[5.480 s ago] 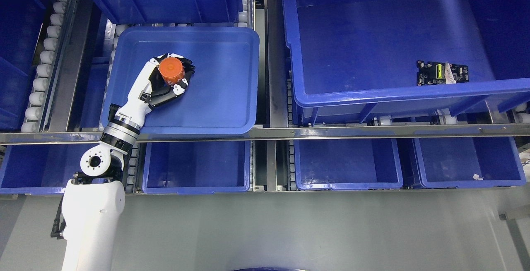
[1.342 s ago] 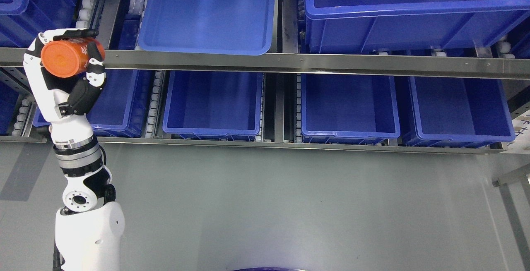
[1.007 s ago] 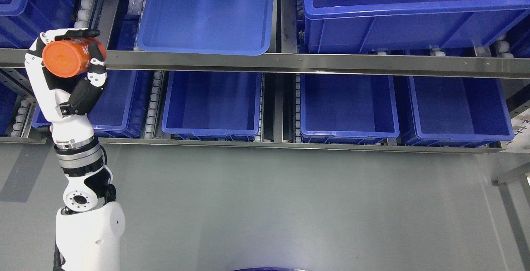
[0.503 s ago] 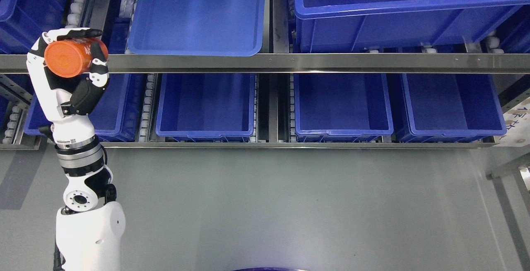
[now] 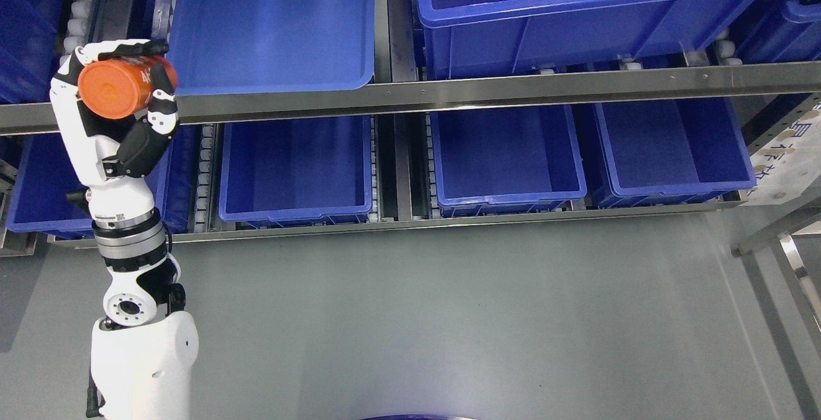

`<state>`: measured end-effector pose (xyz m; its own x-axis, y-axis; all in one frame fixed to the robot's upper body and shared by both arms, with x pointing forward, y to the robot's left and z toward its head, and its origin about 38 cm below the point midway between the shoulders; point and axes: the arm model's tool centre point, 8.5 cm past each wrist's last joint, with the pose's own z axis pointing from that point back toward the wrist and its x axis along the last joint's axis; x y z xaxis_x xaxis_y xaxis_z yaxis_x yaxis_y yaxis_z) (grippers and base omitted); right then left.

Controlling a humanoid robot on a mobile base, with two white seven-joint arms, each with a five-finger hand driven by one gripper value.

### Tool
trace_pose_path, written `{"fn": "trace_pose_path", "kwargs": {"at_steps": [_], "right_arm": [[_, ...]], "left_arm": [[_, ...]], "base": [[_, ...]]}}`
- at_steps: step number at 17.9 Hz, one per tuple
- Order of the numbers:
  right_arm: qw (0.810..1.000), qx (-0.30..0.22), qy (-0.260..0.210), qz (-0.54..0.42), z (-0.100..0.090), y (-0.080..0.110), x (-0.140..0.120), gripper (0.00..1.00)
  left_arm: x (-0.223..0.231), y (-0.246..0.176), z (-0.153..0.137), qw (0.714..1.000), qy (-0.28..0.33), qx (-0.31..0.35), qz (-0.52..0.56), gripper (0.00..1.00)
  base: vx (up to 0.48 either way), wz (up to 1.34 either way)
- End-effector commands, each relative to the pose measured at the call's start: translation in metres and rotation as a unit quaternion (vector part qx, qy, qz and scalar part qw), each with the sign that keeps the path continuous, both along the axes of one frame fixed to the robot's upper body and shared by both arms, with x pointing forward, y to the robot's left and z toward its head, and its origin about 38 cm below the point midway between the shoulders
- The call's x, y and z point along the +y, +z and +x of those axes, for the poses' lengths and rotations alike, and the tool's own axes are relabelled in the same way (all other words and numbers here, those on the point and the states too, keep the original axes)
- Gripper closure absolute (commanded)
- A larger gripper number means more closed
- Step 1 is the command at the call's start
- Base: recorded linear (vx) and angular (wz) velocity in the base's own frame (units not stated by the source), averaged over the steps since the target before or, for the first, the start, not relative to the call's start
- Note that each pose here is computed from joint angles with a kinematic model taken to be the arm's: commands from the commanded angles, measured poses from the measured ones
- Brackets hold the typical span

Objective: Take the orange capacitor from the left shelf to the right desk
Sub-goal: 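Hold the orange cylinder raised in the left hand while backing away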

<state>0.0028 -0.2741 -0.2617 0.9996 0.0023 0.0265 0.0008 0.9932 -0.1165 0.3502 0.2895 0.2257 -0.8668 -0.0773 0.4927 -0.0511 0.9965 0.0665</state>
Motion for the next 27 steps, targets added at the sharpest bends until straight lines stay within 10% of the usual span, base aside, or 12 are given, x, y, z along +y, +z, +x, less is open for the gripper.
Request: {"fn": "trace_pose_path", "kwargs": {"at_steps": [1, 27], "right_arm": [[1.000, 0.003, -0.005, -0.009, -0.007, 0.001, -0.011, 0.00], [1.000, 0.002, -0.005, -0.009, -0.007, 0.001, -0.011, 0.00]], "left_arm": [[-0.021, 0.006, 0.001, 0.999, -0.035, -0.008, 0.015, 0.98], [-0.078, 0.022, 0.005, 0.991, -0.122, -0.032, 0.039, 0.98]], "base": [[0.007, -0.09], [0.025, -0.13]]}}
